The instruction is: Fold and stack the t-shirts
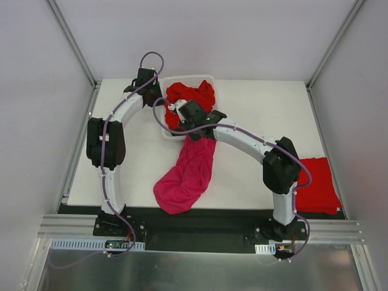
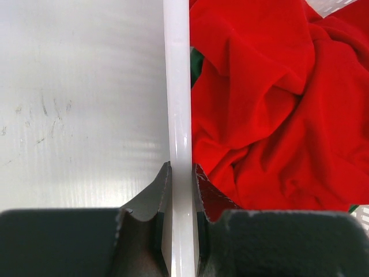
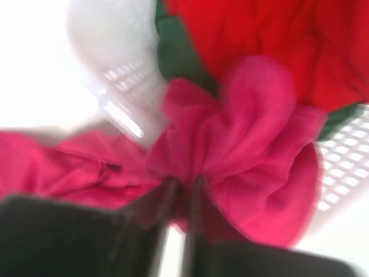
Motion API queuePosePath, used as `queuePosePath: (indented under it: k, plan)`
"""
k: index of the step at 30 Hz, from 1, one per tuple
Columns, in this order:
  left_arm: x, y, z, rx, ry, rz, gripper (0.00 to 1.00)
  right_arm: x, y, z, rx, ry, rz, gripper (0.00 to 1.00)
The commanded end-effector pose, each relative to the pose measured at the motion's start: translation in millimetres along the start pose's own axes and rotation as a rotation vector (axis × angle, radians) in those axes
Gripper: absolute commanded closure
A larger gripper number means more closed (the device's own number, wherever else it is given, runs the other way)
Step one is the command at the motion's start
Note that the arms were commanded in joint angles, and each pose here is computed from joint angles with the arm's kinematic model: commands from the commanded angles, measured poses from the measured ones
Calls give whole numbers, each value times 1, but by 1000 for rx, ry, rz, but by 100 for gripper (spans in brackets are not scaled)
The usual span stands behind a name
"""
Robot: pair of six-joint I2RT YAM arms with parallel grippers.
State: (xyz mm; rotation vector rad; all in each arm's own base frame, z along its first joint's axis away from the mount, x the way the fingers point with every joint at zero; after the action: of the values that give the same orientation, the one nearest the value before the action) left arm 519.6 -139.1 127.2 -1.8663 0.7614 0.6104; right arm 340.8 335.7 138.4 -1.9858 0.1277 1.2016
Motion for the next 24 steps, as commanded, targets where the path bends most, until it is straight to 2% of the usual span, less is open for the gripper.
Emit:
queuePosePath:
  k: [1, 3, 8, 14, 17, 22, 23, 24]
  plan:
    - [-32, -32, -13, 57, 21, -105, 100, -10, -17, -4, 50, -21, -37, 99]
    - [-32, -33, -13, 57, 22, -109, 100, -25, -17, -4, 60, -21, -41, 99]
    - [-29, -33, -12, 55, 18, -105, 100, -99, -29, 0, 38, -8, -154, 99]
    - [-23, -30, -10, 45, 14, -96, 100, -149, -15, 35, 3, -147, -192, 99]
    - [-22, -29, -11, 31, 16, -91, 100, -151, -1, 61, -27, -262, -157, 99]
    - [-22, -29, -12, 27, 23, -90, 100, -129, 20, 93, -79, -385, -65, 99]
    - [-22, -29, -12, 29, 23, -90, 100, -126, 22, 98, -90, -409, -55, 97]
    - [-23, -30, -12, 30, 24, -93, 100, -117, 23, 99, -92, -396, -40, 83]
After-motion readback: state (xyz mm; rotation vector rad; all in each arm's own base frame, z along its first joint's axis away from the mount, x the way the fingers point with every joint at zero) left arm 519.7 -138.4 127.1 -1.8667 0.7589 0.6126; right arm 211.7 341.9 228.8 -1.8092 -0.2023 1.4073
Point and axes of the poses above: each gripper's point midway between its finger pads, its own x axis out along the fingers, its own z axis along the line the jaws close on, y = z × x, the point moved 1 cm from there along -x, back along the fingers, and after that the axes turned 4 degrees about -x, right-handed, at the moved point
